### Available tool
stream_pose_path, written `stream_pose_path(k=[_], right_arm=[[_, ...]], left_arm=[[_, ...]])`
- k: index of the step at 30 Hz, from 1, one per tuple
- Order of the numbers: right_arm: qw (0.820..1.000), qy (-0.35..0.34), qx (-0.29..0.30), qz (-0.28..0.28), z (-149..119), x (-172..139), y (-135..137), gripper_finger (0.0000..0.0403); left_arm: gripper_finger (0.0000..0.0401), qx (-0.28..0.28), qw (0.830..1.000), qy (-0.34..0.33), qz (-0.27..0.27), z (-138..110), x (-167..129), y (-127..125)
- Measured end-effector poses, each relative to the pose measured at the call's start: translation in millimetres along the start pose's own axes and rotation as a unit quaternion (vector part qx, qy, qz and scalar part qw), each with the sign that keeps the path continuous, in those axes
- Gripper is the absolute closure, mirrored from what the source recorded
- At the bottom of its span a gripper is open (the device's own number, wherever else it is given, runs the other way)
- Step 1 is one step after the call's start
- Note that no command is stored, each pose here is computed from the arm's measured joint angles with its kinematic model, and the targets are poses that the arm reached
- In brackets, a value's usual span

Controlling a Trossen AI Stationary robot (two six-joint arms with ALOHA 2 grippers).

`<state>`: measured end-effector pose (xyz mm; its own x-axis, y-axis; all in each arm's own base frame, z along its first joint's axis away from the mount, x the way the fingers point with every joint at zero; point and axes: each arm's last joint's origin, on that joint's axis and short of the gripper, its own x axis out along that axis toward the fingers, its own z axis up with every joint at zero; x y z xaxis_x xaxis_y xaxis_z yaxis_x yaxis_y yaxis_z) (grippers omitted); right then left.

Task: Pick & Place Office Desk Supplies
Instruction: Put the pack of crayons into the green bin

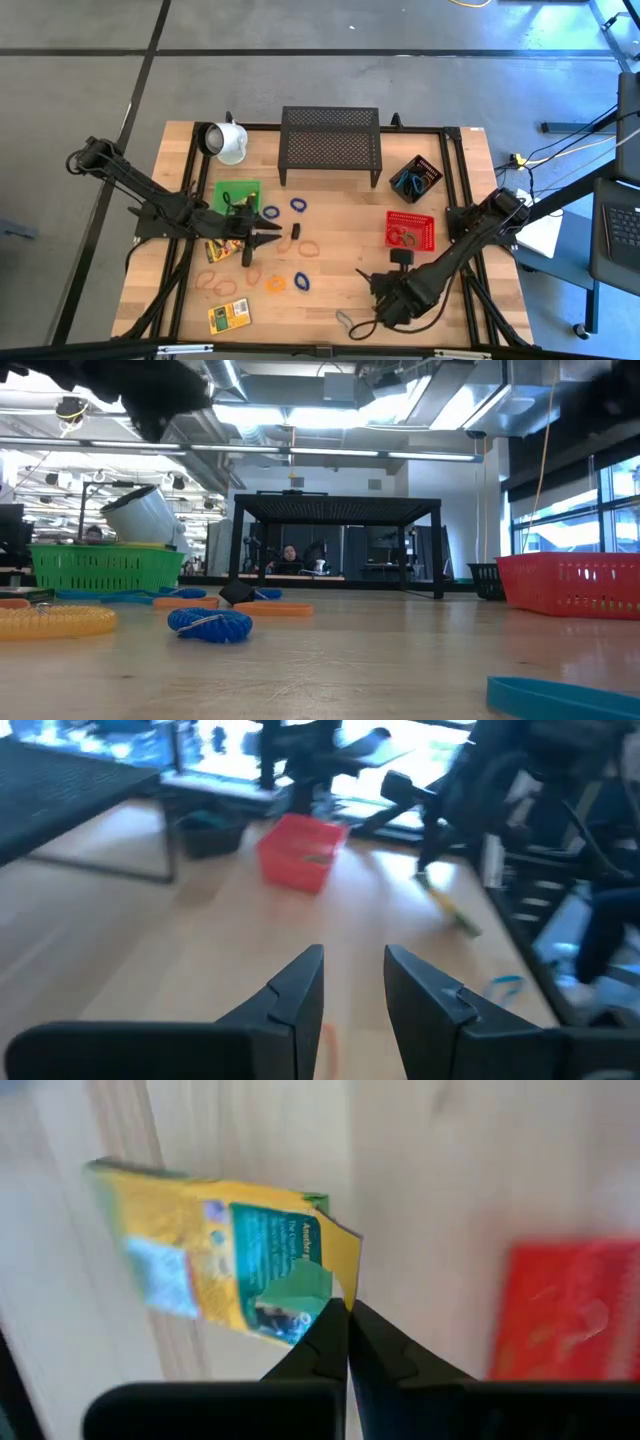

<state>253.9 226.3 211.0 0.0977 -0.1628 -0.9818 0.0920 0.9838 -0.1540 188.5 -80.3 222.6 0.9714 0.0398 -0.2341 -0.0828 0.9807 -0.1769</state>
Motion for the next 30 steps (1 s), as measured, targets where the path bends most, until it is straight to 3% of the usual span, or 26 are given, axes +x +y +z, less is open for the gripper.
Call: stream_pose_path(k=[6,15,24,30], right_arm=[[0.987,-0.148,0.022,-0.053,21.9,-42.2,0.2,0.0399],[0.939,-0.32,0.083,-0.098,45.6,-86.9,-3.3,0.0399],[0.92,-0.359,0.137,-0.077,66.2,-91.0,-11.6,0.0399],[0.915,-0.362,0.159,-0.075,76.7,-89.5,-20.3,0.0399]], left_arm=[[0.0301,0.006,0.997,0.008,-0.078,1.1,-1.3,-6.8],[0.0285,0.051,0.991,0.005,-0.126,-2.6,-10.5,-23.2],[0.0237,0.068,0.983,-0.014,-0.17,-6.2,-13.2,-40.4],[0.0205,0.071,0.985,-0.027,-0.154,-15.4,1.3,-47.8]])
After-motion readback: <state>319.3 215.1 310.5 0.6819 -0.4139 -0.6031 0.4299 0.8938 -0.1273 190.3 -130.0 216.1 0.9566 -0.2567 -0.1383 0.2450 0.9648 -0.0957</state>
